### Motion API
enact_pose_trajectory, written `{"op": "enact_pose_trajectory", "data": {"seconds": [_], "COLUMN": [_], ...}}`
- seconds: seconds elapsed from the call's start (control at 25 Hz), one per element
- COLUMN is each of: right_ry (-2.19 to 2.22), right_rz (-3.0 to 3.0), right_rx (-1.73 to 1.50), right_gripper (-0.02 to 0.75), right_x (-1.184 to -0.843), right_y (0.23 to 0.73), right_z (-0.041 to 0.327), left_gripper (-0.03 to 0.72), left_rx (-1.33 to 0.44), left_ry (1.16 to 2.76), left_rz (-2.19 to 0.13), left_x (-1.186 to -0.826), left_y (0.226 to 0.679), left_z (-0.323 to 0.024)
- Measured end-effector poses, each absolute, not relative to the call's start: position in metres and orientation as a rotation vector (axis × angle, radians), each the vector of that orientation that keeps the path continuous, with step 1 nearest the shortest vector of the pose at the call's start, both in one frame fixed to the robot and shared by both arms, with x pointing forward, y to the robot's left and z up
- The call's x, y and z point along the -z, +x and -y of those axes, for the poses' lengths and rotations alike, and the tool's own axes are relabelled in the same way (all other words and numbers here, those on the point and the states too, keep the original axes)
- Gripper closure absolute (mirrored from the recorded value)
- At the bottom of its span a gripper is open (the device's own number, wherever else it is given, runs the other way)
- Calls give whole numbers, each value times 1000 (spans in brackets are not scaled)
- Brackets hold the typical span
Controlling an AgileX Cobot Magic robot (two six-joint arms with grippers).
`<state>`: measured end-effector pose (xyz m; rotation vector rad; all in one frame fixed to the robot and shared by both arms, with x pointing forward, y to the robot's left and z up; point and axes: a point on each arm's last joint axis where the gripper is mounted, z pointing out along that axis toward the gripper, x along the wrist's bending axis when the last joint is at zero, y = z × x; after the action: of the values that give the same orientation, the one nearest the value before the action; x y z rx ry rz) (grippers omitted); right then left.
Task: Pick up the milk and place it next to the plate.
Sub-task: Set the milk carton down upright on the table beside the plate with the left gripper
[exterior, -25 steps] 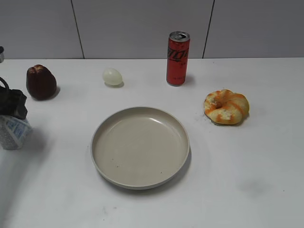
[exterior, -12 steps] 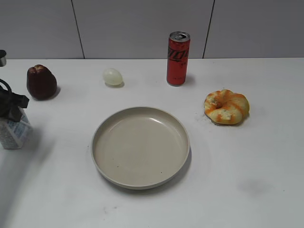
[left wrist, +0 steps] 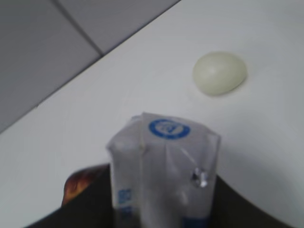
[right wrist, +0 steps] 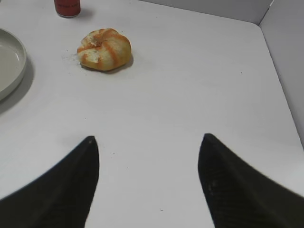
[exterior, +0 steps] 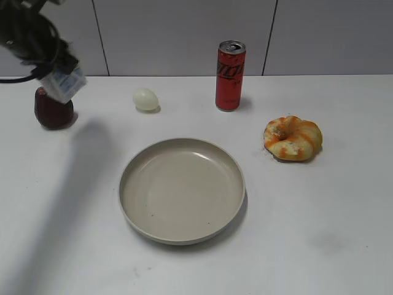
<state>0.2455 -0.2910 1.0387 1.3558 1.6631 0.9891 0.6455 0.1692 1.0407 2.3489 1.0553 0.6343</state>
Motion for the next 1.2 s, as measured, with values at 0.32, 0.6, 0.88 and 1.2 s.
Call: {"op": "enact_pose_trajectory", "data": {"seconds": [0.32,0.6,0.88,1.2], "right_ry": [1356,1356,1356,1356], "right_rz": [-1663,-1663,-1663,-1663], "right_rx": [-989,-989,-989,-989], "right_gripper": [241,241,241,241], "right_x": [-1039,-1039,-1039,-1039], "right_y": [246,246,246,246], "right_z": [291,291,291,291], "left_gripper": [417,418,419,267], "left_rx": [-508,-478,-361,-292], "left_ry": [2662,2672,2712,2688], "left_rz": [-441,-145,-58,-60], "left_x": [-993,-980,-960,-960], "left_y": [667,654,649,646], "left_z": [-61,-24,-19,-15]}}
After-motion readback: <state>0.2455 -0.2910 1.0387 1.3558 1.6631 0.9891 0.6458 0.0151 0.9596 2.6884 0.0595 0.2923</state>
